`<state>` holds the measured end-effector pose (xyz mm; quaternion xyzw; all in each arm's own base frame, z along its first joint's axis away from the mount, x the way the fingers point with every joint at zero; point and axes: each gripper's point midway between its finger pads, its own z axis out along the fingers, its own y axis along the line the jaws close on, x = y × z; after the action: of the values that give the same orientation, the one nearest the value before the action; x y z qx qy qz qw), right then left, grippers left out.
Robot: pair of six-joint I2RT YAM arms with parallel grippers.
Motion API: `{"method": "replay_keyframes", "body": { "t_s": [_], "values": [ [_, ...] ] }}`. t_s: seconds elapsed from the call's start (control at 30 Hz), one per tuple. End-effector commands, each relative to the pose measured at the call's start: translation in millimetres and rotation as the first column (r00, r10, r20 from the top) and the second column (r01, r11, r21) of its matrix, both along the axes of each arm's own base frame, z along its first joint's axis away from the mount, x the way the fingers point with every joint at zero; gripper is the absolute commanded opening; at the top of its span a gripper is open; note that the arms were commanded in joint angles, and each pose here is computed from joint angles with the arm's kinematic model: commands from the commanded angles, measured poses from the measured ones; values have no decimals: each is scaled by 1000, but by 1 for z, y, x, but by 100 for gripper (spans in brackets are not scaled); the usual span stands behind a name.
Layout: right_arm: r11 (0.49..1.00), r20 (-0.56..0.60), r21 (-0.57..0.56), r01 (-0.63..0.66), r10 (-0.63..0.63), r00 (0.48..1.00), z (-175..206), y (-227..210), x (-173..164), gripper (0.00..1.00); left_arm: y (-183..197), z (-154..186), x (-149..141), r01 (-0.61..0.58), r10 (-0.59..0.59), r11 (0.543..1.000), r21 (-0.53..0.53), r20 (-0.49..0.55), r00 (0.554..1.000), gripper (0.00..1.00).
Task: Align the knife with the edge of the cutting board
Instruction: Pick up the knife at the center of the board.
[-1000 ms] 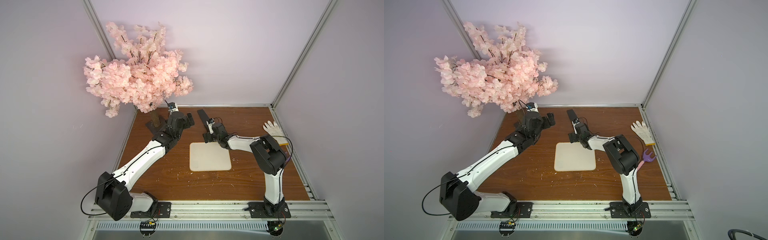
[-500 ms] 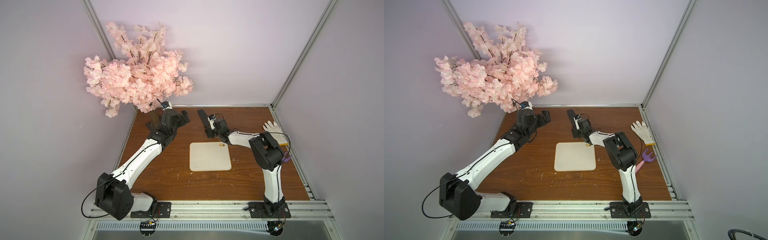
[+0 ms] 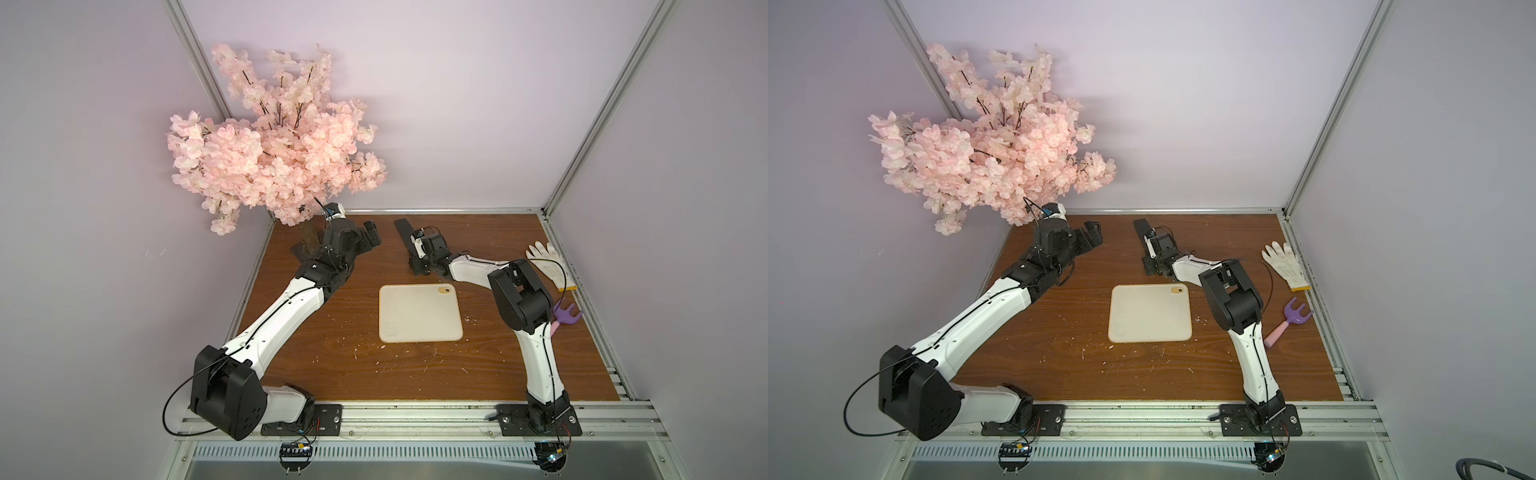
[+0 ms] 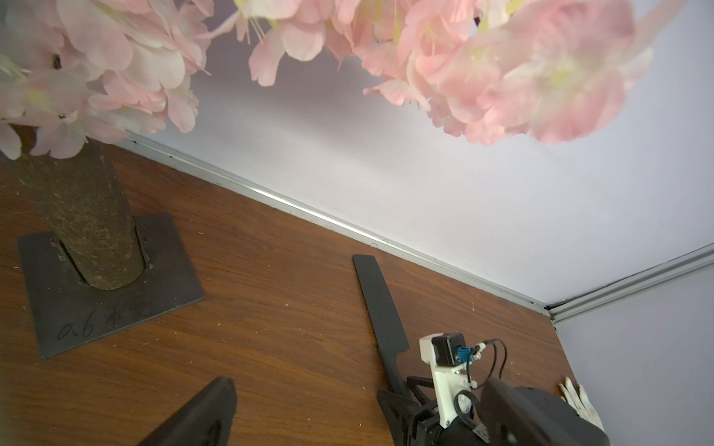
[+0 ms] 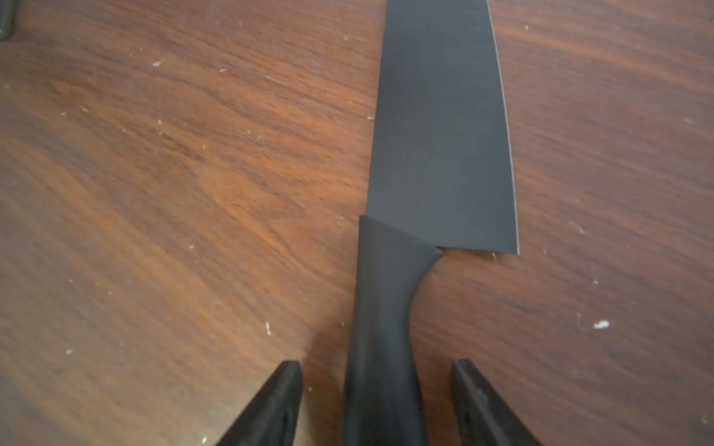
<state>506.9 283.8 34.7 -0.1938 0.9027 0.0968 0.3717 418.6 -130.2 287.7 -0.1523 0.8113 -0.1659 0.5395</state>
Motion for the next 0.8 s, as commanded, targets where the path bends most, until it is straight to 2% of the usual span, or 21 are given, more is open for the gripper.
{"method": "replay_keyframes", "body": {
  "t_s": [0.0,0.13,0.27,0.37,0.5,0.77],
  "values": [
    [999,-15,-54,-5,4,1000,-1,-8,0,61,5,9,1,-7,7,1000,9,19,1000,100],
    [997,-40,-79,-20,17,999,-10,-10,-7,56,7,9,1,-13,13,1000,8,19,1000,100],
    [993,-58,-112,-26,19,998,-19,-15,-11,48,8,8,2,-14,14,1000,5,17,1000,100],
    [992,-59,-121,-25,18,998,-20,-17,-11,32,8,8,2,-15,15,1000,2,16,1000,100],
    [993,-36,-117,-13,9,999,-10,-17,-7,0,9,8,2,-15,15,1000,3,17,1000,100],
    [999,78,-52,18,-14,997,43,-14,2,0,11,9,2,-24,24,1000,5,19,1000,100]
  ]
}}
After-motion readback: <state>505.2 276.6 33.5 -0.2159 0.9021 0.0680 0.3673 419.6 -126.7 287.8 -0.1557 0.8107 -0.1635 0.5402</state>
